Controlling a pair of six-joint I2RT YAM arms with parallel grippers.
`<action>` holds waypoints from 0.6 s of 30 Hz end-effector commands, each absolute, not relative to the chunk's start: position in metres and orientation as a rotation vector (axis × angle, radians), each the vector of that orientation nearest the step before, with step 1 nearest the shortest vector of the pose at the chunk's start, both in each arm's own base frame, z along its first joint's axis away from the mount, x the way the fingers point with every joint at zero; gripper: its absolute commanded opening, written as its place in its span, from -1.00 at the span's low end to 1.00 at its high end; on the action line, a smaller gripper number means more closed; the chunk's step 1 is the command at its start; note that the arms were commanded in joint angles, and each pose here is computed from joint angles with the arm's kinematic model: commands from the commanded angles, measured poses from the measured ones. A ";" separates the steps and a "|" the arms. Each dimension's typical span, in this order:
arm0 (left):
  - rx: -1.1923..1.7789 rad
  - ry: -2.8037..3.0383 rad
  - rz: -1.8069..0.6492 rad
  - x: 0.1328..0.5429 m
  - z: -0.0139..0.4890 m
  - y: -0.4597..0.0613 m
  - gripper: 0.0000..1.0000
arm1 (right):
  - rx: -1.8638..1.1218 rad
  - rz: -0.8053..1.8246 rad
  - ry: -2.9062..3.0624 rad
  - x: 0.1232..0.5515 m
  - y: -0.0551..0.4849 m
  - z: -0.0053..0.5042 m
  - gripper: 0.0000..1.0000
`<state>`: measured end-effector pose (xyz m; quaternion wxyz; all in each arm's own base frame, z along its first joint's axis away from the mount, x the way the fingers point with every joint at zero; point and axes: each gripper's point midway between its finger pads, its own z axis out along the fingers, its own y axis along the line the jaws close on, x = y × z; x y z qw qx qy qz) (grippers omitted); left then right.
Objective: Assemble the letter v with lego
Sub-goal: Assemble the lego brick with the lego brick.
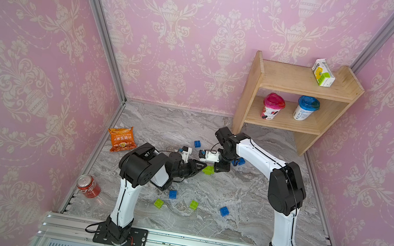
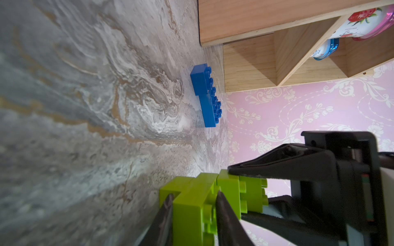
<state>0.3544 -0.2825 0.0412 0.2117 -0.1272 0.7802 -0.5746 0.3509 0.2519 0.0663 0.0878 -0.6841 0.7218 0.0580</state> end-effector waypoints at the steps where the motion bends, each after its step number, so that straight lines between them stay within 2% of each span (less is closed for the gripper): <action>1: -0.503 2.390 -1.485 0.331 -0.019 -0.267 -0.35 | -2.121 0.159 2.190 0.340 0.252 0.043 -1.00; 10: -0.504 2.390 -1.486 0.330 -0.019 -0.267 -0.35 | -2.130 0.147 2.188 0.340 0.253 0.041 -0.96; 11: -0.504 2.388 -1.485 0.331 -0.019 -0.266 -0.35 | -2.122 0.149 2.187 0.341 0.253 0.043 -0.83; 16: -0.503 2.387 -1.486 0.331 -0.018 -0.267 -0.35 | -2.076 0.165 2.169 0.345 0.258 0.052 -0.63; 18: -0.502 2.386 -1.489 0.331 -0.018 -0.267 -0.35 | -2.057 0.166 2.155 0.347 0.260 0.057 -0.37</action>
